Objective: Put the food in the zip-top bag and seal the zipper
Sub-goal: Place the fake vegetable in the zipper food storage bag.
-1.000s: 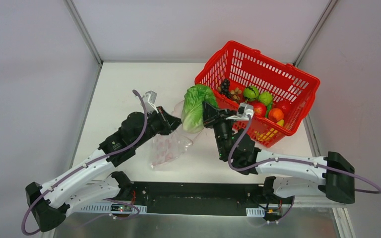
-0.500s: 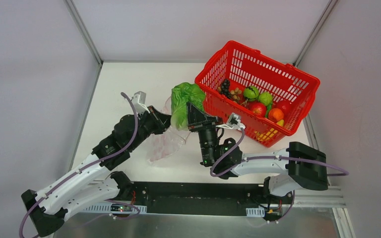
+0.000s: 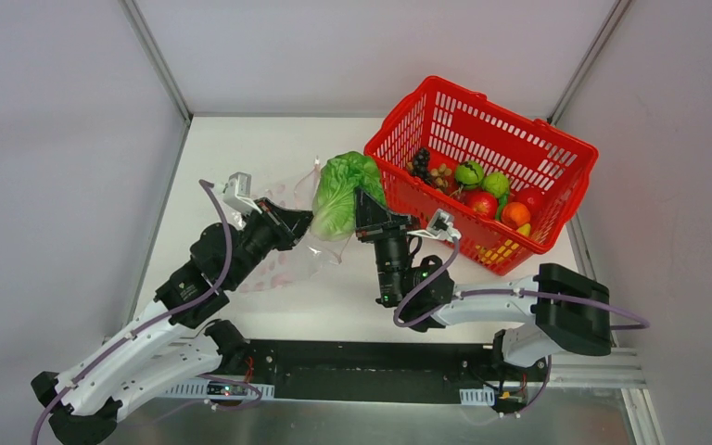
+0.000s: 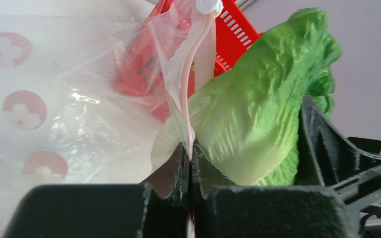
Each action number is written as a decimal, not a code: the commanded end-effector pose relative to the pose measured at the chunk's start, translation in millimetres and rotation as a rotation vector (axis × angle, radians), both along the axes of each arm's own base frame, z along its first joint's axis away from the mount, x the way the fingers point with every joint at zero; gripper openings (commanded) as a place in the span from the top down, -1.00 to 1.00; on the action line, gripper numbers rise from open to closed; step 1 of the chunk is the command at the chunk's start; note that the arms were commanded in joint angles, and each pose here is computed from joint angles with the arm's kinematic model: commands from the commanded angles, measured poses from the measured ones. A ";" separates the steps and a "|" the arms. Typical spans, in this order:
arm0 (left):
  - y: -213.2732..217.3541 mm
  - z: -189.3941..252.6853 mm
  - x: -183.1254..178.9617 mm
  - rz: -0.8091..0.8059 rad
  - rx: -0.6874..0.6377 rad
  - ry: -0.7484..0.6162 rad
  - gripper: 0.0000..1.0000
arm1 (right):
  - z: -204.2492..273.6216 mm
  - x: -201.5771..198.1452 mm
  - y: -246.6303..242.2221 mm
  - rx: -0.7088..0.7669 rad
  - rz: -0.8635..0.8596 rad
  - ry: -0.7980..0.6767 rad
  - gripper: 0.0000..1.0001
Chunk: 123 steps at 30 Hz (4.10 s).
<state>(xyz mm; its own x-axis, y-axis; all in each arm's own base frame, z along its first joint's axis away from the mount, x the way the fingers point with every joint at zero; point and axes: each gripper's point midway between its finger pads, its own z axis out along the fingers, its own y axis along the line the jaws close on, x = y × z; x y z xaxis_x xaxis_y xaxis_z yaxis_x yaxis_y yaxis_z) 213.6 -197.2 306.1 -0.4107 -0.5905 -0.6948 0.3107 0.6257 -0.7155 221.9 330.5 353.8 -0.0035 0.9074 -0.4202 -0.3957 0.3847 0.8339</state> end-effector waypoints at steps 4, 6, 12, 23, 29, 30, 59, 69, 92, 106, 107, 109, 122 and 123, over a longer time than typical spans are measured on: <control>-7.3 84.4 -19.0 -0.095 -0.237 -0.177 1.00 | 5.3 -6.6 -2.5 0.076 0.032 -0.032 1.00; -5.3 82.3 -17.8 -0.083 -0.233 -0.174 1.00 | 4.9 -6.1 -4.1 0.076 0.029 -0.032 1.00; -4.7 79.8 -17.3 -0.079 -0.210 -0.165 1.00 | 2.4 0.3 -11.1 0.069 0.008 -0.031 1.00; -28.6 56.8 -8.6 -0.134 -0.094 -0.051 1.00 | -57.4 26.2 -86.5 -0.292 -0.389 0.206 1.00; -41.1 38.1 2.6 -0.133 -0.063 0.001 1.00 | -42.5 15.3 -79.7 -0.234 -0.305 0.141 1.00; -40.3 33.5 5.3 -0.119 -0.052 0.007 1.00 | -38.2 12.2 -78.3 -0.220 -0.279 0.118 1.00; -29.5 45.6 15.0 -0.076 -0.096 -0.076 1.00 | -23.7 -23.9 -2.6 -0.626 0.228 -0.197 1.00; -27.6 34.3 18.0 -0.095 0.077 -0.069 0.87 | -58.3 -19.6 7.7 -0.829 0.380 -0.173 1.00; -39.8 -35.0 20.6 -0.227 0.422 0.071 1.00 | -115.9 -43.9 20.2 -1.046 0.794 -0.172 1.00; -33.0 -55.7 20.5 -0.221 0.484 0.093 1.00 | -167.4 -38.6 31.1 -1.092 1.038 0.059 0.96; -34.7 -56.9 19.8 -0.231 0.482 0.091 1.00 | -166.5 -41.0 33.0 -1.071 1.073 0.075 0.94; -38.6 -56.5 20.0 -0.245 0.469 0.073 1.00 | -167.8 -45.1 36.2 -1.069 1.131 0.107 0.91; -33.9 -53.8 33.2 -0.195 0.518 0.035 1.00 | -159.9 -4.0 18.4 -1.116 0.854 0.166 1.00; -39.1 -47.1 34.0 -0.215 0.512 0.017 1.00 | -155.9 9.1 12.6 -1.115 0.766 0.192 1.00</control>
<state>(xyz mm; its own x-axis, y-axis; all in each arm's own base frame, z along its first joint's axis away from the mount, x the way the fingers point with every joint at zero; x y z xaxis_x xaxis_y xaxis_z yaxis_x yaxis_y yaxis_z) 223.4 -228.7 214.7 -0.6293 -0.0262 -0.7767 0.4159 0.8329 -0.3651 198.8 355.6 172.7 -0.5017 -0.2744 -0.8204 -0.8201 0.4526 0.3501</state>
